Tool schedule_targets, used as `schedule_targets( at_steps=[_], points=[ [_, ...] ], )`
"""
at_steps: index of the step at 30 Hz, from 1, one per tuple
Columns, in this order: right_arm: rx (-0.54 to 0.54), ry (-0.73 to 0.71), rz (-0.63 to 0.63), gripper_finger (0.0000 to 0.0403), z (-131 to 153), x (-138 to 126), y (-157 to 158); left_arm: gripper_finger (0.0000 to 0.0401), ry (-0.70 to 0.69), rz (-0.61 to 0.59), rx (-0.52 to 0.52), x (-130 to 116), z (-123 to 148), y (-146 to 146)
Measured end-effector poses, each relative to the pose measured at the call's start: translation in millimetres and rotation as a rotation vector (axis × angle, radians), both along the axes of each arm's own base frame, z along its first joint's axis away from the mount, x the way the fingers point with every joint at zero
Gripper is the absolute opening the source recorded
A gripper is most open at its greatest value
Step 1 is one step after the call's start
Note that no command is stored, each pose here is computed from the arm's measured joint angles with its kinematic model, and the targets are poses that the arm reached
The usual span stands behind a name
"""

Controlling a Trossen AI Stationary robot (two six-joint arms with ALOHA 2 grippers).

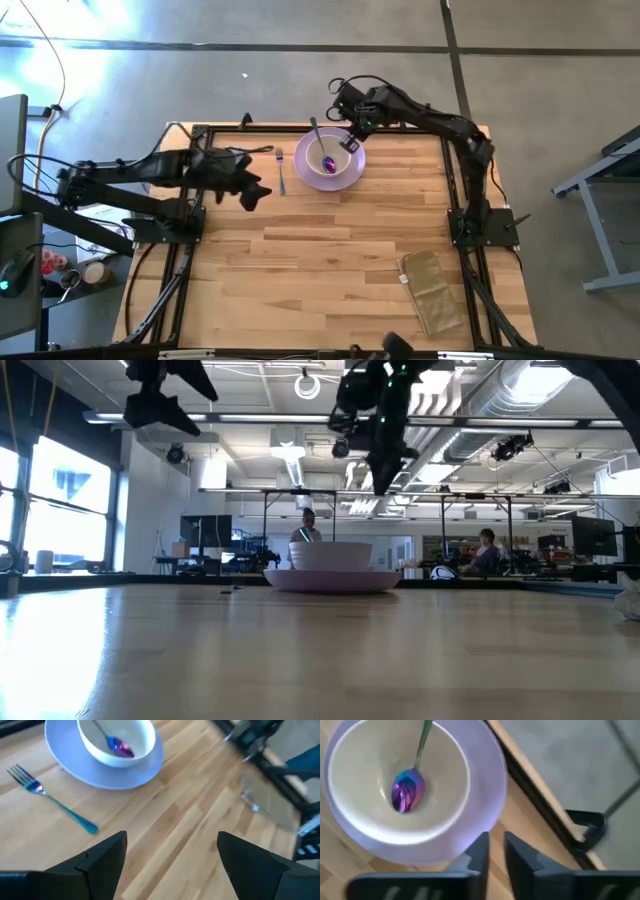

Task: Set table place
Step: Adjust the violet fork

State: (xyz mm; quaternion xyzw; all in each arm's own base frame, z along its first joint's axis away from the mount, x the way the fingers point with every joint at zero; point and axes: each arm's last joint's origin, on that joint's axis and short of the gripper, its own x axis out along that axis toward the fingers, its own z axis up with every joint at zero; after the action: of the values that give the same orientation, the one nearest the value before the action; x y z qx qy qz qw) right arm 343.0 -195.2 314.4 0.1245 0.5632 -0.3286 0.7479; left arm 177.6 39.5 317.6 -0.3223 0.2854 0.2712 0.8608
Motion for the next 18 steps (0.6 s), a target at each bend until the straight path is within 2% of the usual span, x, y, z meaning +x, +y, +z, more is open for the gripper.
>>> schedule_targets(
  at_steps=[3,7,10,14,18],
  points=[
    [-0.024,-0.004,-0.018,0.0007,14.7,-9.4,20.9,0.0298,0.063,-0.016,0.01,11.0,-9.2,2.4],
    [-0.072,-0.014,-0.084,0.0003,21.6,-23.6,46.5,0.0294,0.145,-0.058,0.011,24.8,-22.3,4.8],
    [-0.075,-0.008,-0.138,0.0003,15.5,-38.5,63.9,0.0273,0.194,-0.079,-0.003,33.9,-31.8,6.1],
    [-0.065,0.001,-0.164,0.0001,6.7,-61.6,82.2,0.0209,0.269,-0.073,-0.029,43.7,-45.7,8.0],
    [-0.077,-0.024,-0.179,0.0,9.9,-87.9,92.2,0.01,0.338,-0.053,-0.042,54.0,-60.3,10.9]
  ],
)
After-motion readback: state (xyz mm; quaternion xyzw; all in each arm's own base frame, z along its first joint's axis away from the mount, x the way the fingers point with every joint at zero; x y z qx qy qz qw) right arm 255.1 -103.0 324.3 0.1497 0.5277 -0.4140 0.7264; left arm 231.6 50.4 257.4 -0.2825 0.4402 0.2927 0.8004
